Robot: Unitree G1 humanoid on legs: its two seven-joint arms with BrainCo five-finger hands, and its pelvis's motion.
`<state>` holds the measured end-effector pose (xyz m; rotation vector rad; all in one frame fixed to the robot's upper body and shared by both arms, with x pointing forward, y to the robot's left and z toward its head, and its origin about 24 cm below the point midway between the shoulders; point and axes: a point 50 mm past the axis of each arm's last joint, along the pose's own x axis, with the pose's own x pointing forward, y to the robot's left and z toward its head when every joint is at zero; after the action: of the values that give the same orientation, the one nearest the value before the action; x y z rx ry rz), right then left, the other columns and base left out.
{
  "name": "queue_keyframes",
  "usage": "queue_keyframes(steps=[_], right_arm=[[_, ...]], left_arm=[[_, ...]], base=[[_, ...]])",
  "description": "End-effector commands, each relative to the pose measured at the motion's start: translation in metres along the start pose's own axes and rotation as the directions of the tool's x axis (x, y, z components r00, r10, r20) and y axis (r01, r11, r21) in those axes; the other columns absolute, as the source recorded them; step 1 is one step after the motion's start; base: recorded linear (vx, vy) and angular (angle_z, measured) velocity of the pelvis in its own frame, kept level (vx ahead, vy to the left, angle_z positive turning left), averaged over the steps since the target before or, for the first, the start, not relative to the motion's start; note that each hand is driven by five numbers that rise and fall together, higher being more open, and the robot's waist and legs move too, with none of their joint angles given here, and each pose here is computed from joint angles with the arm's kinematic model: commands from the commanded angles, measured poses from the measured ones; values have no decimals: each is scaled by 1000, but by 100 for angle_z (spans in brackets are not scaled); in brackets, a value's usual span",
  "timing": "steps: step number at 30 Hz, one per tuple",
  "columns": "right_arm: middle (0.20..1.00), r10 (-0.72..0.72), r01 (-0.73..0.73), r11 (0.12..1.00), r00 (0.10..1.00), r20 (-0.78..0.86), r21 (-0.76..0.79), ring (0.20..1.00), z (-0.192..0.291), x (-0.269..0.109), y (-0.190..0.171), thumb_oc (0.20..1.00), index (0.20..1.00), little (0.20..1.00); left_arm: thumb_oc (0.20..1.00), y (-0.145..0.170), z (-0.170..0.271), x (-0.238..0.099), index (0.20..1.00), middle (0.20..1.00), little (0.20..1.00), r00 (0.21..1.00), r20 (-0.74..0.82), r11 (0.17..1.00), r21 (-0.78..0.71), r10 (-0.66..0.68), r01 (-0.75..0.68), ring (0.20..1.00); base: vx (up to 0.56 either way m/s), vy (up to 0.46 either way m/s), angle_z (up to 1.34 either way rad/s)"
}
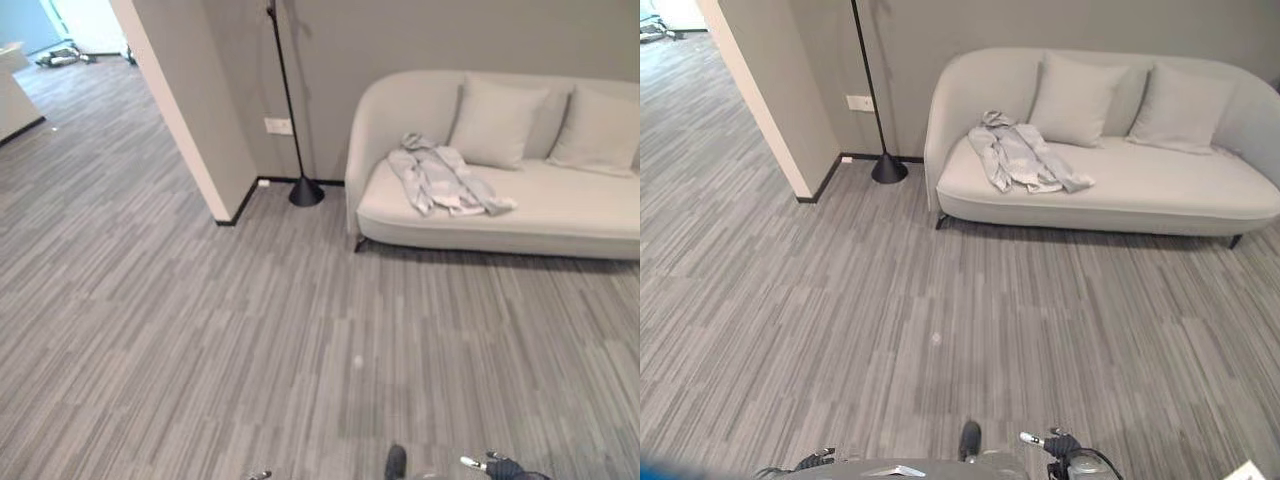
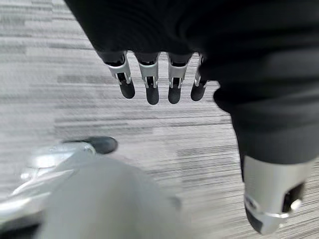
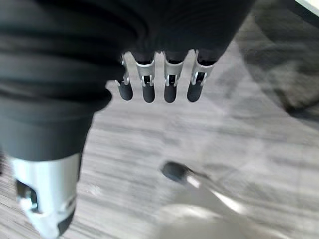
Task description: Hang the clothes on the sofa on the clothes rack.
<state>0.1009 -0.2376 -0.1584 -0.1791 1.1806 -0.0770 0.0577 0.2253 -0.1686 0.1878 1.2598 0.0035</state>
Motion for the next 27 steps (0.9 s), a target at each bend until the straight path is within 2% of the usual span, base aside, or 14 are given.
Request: queue_keyframes(steps=[1, 6, 12, 21, 27], right_arm=[[1000, -31, 30, 1000, 998, 63, 9, 1000, 20, 2, -7, 1000, 1000, 1000], [1000, -42, 41, 999, 996, 79, 17, 1000, 28, 2, -12, 1000, 1000, 1000], [1000, -37, 40, 999, 995, 94, -28, 1000, 29, 2, -13, 1000, 1000, 1000], [1000, 40, -37, 995, 998, 38, -91, 1000, 15, 3, 10, 1000, 1000, 1000], [1000, 47, -42, 996, 997, 69, -76, 1000, 23, 3, 13, 1000, 1000, 1000]], left_arm=[[1000, 14, 55, 5, 1000, 1000, 1000, 985, 168, 999, -35, 44, -39, 1000], [1000, 17, 50, 4, 1000, 1000, 1000, 987, 149, 998, -28, 53, -49, 1000], [1000, 18, 41, 4, 1000, 1000, 1000, 990, 126, 997, -60, 62, -54, 1000], [1000, 24, 20, 1, 1000, 1000, 1000, 996, 54, 997, -26, 72, -71, 1000], [1000, 31, 36, 2, 1000, 1000, 1000, 992, 99, 997, -13, 83, -82, 1000]], base=[[428, -225, 17], [284, -67, -33], [462, 147, -15], [511, 299, -47], [391, 363, 11]])
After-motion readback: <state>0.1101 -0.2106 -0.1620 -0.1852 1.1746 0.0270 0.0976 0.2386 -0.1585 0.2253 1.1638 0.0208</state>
